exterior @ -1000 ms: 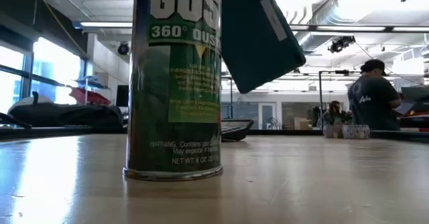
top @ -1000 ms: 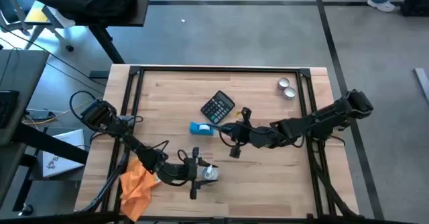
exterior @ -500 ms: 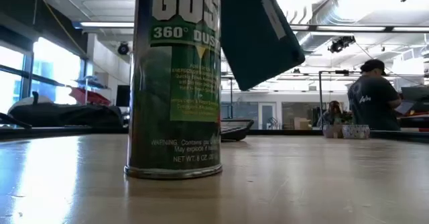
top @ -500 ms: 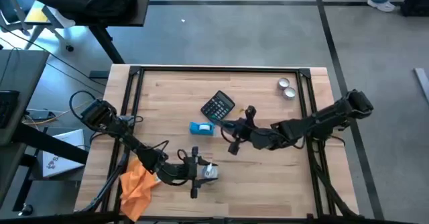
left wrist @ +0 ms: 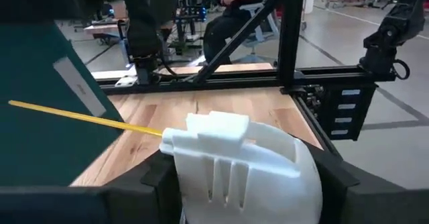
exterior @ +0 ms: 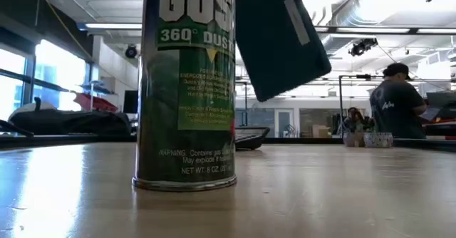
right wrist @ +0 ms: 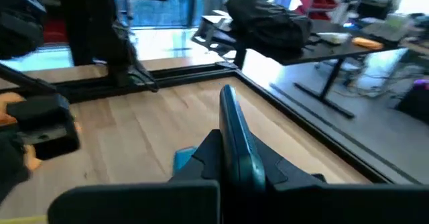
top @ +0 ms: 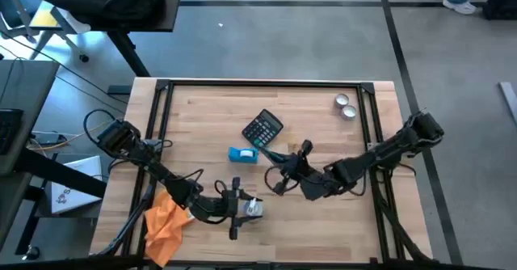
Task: Apply microfiber cloth
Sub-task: Spray the cellphone using the white spray bottle
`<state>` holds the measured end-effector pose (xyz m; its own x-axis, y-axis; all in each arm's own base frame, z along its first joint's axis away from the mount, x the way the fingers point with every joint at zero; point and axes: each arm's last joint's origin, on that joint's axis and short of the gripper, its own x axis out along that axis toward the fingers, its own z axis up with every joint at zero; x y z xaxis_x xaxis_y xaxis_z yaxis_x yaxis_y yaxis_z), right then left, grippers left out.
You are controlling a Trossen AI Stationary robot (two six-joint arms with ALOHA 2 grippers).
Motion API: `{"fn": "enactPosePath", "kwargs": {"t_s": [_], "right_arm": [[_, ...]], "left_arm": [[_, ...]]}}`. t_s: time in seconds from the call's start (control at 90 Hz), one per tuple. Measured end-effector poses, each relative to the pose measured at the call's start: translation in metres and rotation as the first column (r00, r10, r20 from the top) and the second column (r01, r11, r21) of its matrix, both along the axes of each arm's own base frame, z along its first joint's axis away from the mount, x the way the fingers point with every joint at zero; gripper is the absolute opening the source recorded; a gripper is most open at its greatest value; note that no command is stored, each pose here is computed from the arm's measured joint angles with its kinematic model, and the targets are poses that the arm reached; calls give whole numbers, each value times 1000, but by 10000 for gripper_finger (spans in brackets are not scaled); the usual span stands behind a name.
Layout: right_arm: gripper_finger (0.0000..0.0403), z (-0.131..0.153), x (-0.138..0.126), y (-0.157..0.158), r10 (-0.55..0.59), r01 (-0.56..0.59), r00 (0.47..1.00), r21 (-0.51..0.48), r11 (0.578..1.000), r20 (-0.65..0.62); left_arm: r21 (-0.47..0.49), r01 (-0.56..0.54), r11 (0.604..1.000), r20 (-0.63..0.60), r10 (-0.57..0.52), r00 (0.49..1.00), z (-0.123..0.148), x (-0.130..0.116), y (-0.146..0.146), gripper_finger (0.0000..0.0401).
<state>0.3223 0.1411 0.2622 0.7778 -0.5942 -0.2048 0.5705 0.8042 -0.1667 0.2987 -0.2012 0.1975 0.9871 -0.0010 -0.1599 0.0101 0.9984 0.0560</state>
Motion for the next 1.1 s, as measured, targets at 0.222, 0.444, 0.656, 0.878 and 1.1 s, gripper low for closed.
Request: {"fn": "enactPosePath", "kwargs": {"t_s": [0.222, 0.444, 0.656, 0.878, 1.1], "right_arm": [[0, -8, -3, 16, -94, 96, 995, -81, 992, 27], [0, -7, -10, 26, -117, 121, 992, -97, 988, 51], [0, -7, -18, 36, -135, 140, 990, -154, 978, 42], [0, 10, -34, 44, -176, 186, 982, -197, 963, 70], [0, 16, -38, 42, -172, 184, 982, -188, 965, 77]], "left_arm": [[21, 186, 982, -55, -184, 981, 9, -8, -2, 184], [36, 333, 942, -113, -327, 938, 19, -13, 5, 182], [49, 423, 905, -107, -417, 903, 26, -9, 16, 179], [114, 531, 839, -105, -522, 847, 42, -13, 27, 176], [154, 665, 731, -96, -659, 746, 63, -24, 41, 174]]}}
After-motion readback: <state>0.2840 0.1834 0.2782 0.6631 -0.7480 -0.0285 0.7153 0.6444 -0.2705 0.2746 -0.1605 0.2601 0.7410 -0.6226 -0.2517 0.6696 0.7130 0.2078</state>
